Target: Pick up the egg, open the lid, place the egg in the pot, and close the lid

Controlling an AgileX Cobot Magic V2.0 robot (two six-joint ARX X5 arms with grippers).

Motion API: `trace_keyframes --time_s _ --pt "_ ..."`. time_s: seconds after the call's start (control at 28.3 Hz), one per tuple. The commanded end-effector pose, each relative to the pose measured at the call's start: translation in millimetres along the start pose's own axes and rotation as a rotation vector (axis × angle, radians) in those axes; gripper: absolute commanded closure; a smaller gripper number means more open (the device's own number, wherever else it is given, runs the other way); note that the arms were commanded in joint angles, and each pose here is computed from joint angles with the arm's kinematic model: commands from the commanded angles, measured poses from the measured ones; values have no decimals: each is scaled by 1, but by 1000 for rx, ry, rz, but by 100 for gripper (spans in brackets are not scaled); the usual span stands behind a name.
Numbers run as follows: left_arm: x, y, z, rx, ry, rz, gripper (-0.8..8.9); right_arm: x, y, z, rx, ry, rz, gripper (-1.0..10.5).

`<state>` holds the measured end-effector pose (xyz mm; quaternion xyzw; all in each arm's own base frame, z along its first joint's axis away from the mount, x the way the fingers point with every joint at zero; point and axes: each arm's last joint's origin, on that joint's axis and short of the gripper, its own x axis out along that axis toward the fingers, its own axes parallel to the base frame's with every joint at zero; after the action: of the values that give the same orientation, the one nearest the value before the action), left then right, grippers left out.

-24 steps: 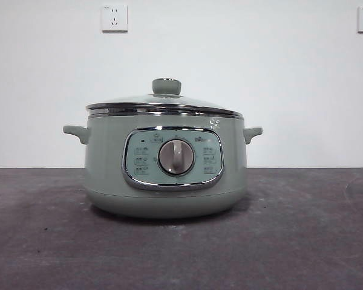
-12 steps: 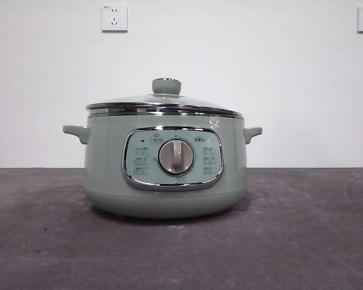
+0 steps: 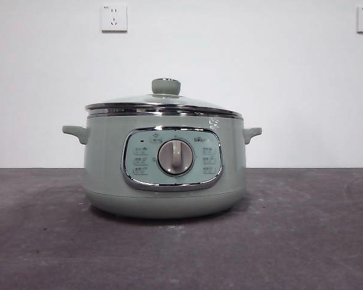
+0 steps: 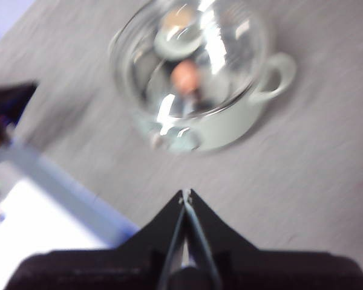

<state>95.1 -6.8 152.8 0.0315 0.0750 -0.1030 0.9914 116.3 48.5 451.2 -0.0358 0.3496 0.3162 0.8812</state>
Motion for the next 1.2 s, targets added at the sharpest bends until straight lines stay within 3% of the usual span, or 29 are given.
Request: trace_keyframes --time_s 0.04,0.18,0.39,0.56,0.81,1.2 --pt "1 0 -4 -8 9 4 817 -18 0 0 -57 -182 -62 946" --pt "1 0 -4 -8 9 4 817 -25 -5 -20 -115 -446 -179 946" --pt "1 0 -4 -8 9 4 817 31 -24 -90 -147 -665 -254 946" --pt "1 0 -4 -8 9 4 817 76 -35 -144 -145 -680 -256 946" --pt "1 0 -4 -8 9 4 817 125 -47 -204 -80 -614 -238 946" --pt "1 0 -4 -8 9 4 817 159 -55 -244 -29 -560 -227 946"
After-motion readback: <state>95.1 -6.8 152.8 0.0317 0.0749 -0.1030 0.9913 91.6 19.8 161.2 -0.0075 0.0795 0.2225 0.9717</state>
